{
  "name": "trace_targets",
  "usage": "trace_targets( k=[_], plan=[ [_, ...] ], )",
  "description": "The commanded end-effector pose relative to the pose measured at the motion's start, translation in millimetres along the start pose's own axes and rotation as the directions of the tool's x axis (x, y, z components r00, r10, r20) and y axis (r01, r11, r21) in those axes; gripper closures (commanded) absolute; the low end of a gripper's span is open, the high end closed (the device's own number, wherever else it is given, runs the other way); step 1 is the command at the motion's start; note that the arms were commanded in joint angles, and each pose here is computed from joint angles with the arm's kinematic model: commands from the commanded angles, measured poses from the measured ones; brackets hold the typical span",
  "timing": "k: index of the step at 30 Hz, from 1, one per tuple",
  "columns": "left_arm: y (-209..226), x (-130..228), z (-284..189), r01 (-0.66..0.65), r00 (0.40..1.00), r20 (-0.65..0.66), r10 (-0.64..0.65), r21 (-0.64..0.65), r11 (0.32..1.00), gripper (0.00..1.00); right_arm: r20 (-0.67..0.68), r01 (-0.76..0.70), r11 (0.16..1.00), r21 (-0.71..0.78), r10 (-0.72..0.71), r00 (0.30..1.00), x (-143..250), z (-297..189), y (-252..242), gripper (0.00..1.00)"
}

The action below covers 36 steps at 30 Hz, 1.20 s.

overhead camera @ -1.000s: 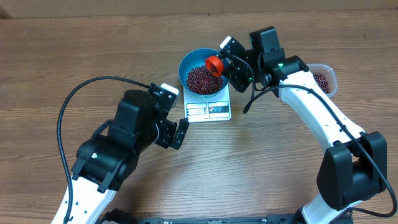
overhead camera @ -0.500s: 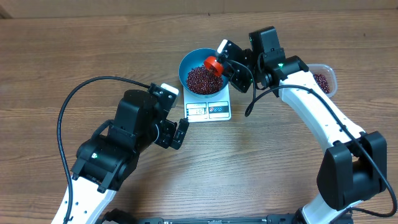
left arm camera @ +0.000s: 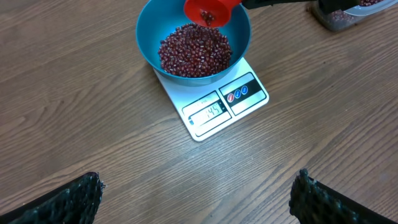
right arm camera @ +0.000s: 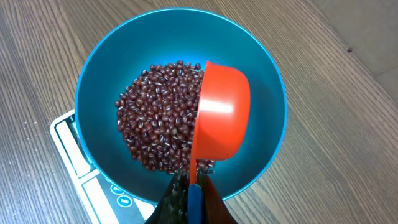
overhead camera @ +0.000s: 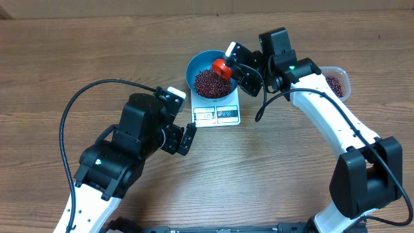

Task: Scoop item into bowl and weigh 150g on scale
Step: 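Tip the red scoop with the right gripper, pouring beans into the bowl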

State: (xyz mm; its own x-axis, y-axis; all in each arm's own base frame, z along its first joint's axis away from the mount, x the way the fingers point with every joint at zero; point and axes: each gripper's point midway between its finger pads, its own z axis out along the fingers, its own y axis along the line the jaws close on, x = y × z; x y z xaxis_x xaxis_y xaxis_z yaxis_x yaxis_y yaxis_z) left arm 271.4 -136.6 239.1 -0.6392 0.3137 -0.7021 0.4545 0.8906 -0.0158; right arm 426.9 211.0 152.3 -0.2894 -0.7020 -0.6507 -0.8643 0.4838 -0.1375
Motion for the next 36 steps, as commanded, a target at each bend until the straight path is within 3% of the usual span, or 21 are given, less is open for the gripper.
trace_targets(
  k=[1, 31, 36],
  plan=[
    [-0.9, 0.4, -0.9, 0.001, 1.000, 0.003, -0.001, -0.002, 1.000, 0.01, 0.022, 0.019, 1.000, 0.017, -0.019, 1.000, -12.6, -5.3, -5.0, 0.96],
    [-0.9, 0.4, -0.9, 0.001, 1.000, 0.003, -0.001, -0.002, 1.000, 0.00, 0.017, 0.019, 1.000, 0.014, -0.020, 1.000, -11.4, -5.3, -4.1, 0.96],
    [-0.9, 0.4, -0.9, 0.001, 1.000, 0.003, -0.001, -0.002, 1.000, 0.01, 0.016, 0.087, 0.996, 0.015, -0.087, 0.996, -11.5, -5.3, -4.2, 0.96]
  ],
)
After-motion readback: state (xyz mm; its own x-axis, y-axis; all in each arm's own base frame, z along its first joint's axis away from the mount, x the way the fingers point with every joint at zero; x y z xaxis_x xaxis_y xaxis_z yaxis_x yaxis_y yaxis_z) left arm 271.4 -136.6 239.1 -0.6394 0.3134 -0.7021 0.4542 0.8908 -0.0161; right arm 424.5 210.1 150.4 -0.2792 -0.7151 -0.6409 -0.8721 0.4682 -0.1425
